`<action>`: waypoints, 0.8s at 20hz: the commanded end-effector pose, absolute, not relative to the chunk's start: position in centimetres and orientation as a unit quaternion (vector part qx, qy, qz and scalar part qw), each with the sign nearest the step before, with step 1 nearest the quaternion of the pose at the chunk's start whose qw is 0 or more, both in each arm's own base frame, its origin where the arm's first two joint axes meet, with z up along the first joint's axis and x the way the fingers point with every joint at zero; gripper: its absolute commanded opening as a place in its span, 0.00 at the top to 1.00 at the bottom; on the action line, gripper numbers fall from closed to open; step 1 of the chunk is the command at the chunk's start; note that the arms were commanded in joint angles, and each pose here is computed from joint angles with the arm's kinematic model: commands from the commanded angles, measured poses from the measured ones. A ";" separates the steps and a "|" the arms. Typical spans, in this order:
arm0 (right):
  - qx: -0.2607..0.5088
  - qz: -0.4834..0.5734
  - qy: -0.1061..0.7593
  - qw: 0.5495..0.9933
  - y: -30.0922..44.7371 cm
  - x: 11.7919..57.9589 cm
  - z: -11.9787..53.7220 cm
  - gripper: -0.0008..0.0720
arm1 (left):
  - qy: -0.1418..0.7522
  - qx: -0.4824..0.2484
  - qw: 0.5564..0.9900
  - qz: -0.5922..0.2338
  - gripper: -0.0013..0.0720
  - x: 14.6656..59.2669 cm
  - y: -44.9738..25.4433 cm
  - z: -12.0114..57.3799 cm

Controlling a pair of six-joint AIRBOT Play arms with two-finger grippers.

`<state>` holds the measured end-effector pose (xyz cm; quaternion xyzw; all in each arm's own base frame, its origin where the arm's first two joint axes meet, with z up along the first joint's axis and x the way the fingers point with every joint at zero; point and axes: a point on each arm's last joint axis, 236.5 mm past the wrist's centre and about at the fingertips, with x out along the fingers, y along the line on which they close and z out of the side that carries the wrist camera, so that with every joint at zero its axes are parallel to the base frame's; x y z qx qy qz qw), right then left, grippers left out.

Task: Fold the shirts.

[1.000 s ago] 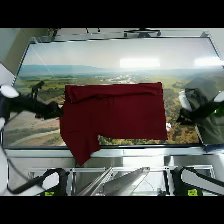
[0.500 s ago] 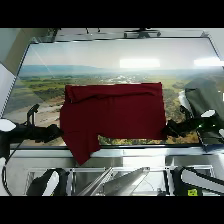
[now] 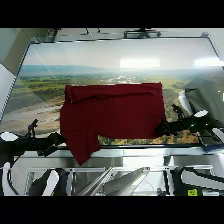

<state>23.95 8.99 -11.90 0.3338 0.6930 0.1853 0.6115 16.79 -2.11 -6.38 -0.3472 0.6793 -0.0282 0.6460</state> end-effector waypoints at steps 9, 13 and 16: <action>0.339 0.184 0.677 0.627 9.1 25.1 -12.0 0.59 | 0.758 -0.330 0.559 -0.065 0.04 17.1 -5.3 -13.5; 0.341 0.190 0.680 0.620 9.3 24.7 -11.7 0.59 | 0.768 -0.305 0.551 -0.113 0.50 18.8 -7.0 -12.9; 0.343 0.196 0.684 0.613 9.5 24.3 -11.5 0.63 | 0.757 -0.292 0.572 -0.123 0.70 19.7 -7.0 -11.9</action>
